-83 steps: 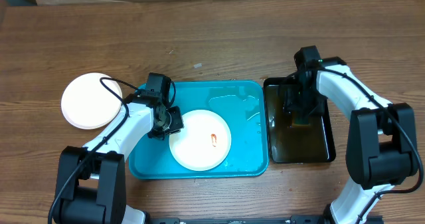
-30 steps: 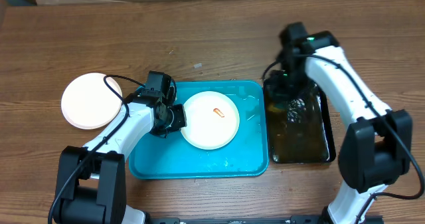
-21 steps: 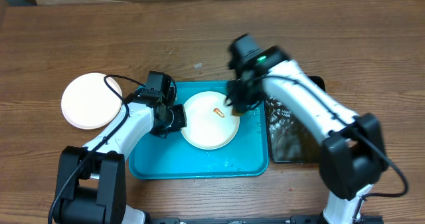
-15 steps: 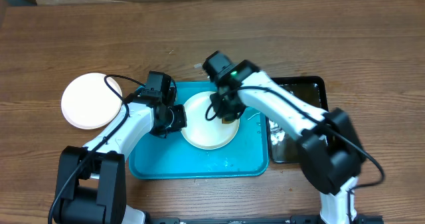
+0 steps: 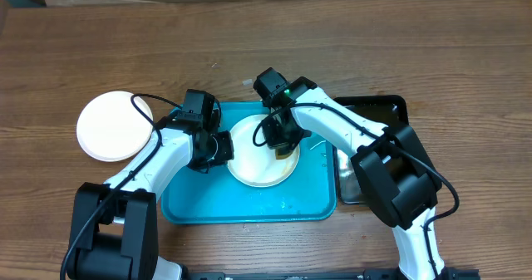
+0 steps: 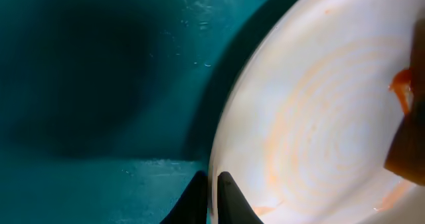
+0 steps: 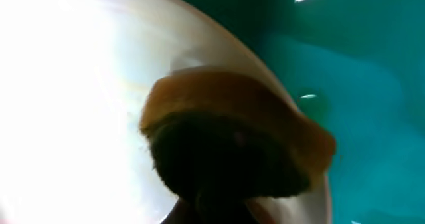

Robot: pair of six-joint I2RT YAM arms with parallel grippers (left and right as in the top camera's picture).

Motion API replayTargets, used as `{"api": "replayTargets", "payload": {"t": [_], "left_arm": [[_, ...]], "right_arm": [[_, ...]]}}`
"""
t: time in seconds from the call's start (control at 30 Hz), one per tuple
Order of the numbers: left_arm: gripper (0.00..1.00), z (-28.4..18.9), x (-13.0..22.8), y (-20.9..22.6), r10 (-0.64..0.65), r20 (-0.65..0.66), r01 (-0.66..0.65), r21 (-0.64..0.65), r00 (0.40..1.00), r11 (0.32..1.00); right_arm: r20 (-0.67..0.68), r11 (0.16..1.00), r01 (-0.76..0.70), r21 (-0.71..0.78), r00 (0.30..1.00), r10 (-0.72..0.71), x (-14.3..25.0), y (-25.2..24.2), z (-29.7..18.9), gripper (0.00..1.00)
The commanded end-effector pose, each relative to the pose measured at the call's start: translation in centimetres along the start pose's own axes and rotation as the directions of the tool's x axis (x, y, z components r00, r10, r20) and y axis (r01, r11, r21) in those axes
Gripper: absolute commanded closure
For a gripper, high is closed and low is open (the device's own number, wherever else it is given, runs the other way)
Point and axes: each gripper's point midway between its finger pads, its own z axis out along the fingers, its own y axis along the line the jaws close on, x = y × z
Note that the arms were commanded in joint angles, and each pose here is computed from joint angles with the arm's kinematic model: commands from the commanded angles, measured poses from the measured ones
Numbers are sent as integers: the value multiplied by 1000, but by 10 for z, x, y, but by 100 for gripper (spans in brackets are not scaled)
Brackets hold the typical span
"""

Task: Clean dirty plates on tray and stack at the side
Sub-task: 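Wipe the white plate surface with the sponge in right gripper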

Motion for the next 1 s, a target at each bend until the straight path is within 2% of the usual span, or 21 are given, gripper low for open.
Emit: {"api": "replayTargets", "payload": {"t": [0.0, 0.33, 0.47, 0.57, 0.77, 0.97], "left_arm": [[92, -1, -4, -3, 13, 4, -13, 14, 1000, 1000], [91, -1, -3, -2, 13, 2, -13, 13, 1000, 1000], [91, -1, -3, -2, 12, 0, -12, 12, 1000, 1000], [91, -1, -3, -2, 12, 0, -12, 12, 1000, 1000], [90, -1, -2, -2, 12, -5, -12, 10, 1000, 1000], [82, -1, -2, -2, 11, -5, -11, 10, 1000, 1000]], "right_arm": [[-87, 995, 32, -95, 995, -41, 21, 33, 27, 96], [-75, 981, 96, -171, 991, -110, 25, 67, 21, 96], [-29, 945, 167, -282, 983, -183, 8, 80, -24, 96], [22, 939, 195, -282, 980, -196, -6, 78, -63, 96], [36, 981, 138, -137, 990, -134, -11, 35, -104, 96], [-69, 999, -22, 48, 997, 25, 4, -52, -113, 96]]}}
